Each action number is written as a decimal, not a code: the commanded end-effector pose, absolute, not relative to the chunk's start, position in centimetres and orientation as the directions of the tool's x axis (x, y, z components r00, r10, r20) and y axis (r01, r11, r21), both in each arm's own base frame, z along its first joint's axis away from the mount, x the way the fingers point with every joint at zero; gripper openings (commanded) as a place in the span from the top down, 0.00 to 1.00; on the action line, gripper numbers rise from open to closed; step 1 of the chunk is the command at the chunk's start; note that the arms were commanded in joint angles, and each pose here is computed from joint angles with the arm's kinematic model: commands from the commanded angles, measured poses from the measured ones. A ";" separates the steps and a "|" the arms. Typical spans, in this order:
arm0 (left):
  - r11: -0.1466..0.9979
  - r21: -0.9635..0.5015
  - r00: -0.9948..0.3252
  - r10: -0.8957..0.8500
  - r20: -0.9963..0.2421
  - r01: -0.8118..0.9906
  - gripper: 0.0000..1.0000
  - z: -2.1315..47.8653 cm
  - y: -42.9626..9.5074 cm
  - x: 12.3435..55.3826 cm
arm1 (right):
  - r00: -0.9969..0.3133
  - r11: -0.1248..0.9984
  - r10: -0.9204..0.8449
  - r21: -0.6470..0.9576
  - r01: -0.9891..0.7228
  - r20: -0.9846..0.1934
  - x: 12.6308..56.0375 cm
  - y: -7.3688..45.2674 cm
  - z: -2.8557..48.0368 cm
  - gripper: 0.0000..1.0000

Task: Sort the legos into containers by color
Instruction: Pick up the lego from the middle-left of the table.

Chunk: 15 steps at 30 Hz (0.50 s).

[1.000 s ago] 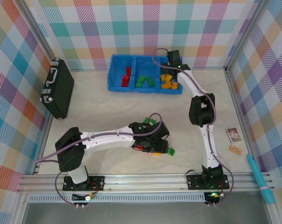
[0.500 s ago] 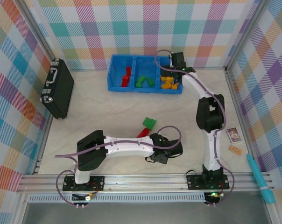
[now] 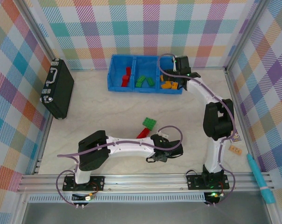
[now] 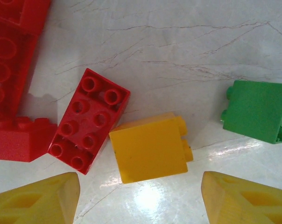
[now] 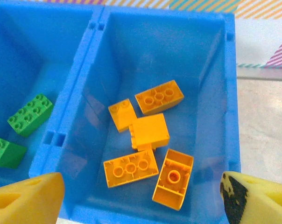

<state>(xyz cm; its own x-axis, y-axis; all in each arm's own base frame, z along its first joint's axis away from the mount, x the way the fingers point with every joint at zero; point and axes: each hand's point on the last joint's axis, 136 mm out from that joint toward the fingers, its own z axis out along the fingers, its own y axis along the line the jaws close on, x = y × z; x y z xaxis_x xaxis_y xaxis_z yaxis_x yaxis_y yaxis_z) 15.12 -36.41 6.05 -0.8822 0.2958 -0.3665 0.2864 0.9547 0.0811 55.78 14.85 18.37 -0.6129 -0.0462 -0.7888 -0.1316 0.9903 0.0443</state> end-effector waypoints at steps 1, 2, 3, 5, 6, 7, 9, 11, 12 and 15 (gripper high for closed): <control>0.958 0.049 -0.895 0.283 -0.344 0.284 0.30 4.5 -36.9 15.1 | -0.567 0.989 -0.006 0.077 -0.123 -0.824 55.7 14.7 20.8 0.13; 0.960 0.037 -0.903 0.273 -0.332 0.277 0.30 4.1 -37.0 15.1 | -0.570 0.990 -0.008 0.074 -0.121 -0.822 55.6 14.6 20.6 0.13; 0.962 0.029 -0.907 0.266 -0.328 0.272 0.30 3.9 -37.0 15.1 | -0.573 0.990 -0.009 0.072 -0.119 -0.820 55.6 14.6 20.5 0.13; 0.964 0.031 -0.908 0.259 -0.329 0.264 0.30 3.6 -36.8 15.3 | -0.577 0.991 -0.015 0.065 -0.118 -0.816 55.4 14.5 20.3 0.13; 0.965 0.033 -0.908 0.255 -0.331 0.259 0.30 3.6 -36.7 15.5 | -0.576 0.991 -0.017 0.064 -0.118 -0.817 55.4 14.4 20.3 0.13; 0.966 0.037 -0.908 0.253 -0.334 0.255 0.30 3.5 -36.6 15.6 | -0.576 0.991 -0.017 0.062 -0.118 -0.817 55.3 14.4 20.4 0.13; 0.968 0.042 -0.910 0.246 -0.332 0.247 0.31 3.2 -36.4 16.0 | -0.574 0.992 -0.017 0.060 -0.114 -0.818 55.1 14.3 20.4 0.13; 0.970 0.041 -0.912 0.240 -0.332 0.240 0.31 2.9 -36.4 16.5 | -0.579 0.992 -0.019 0.056 -0.110 -0.815 55.0 14.2 20.1 0.13; 0.970 0.040 -0.912 0.238 -0.334 0.238 0.31 2.9 -36.5 16.7 | -0.583 0.992 -0.020 0.055 -0.110 -0.812 55.0 14.2 20.0 0.13; 0.970 0.043 -0.908 0.239 -0.344 0.239 0.33 2.8 -36.6 17.1 | -0.588 0.992 -0.020 0.055 -0.110 -0.809 54.7 14.1 19.9 0.14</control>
<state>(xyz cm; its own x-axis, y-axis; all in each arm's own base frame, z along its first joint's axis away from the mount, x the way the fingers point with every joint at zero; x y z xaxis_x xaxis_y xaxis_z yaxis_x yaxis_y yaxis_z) 16.60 -36.78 3.57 -0.9078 0.2389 -0.3448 0.2441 0.9693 0.0289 54.92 14.53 17.37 -0.6307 -0.0500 -0.7744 -0.1268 0.9912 0.0393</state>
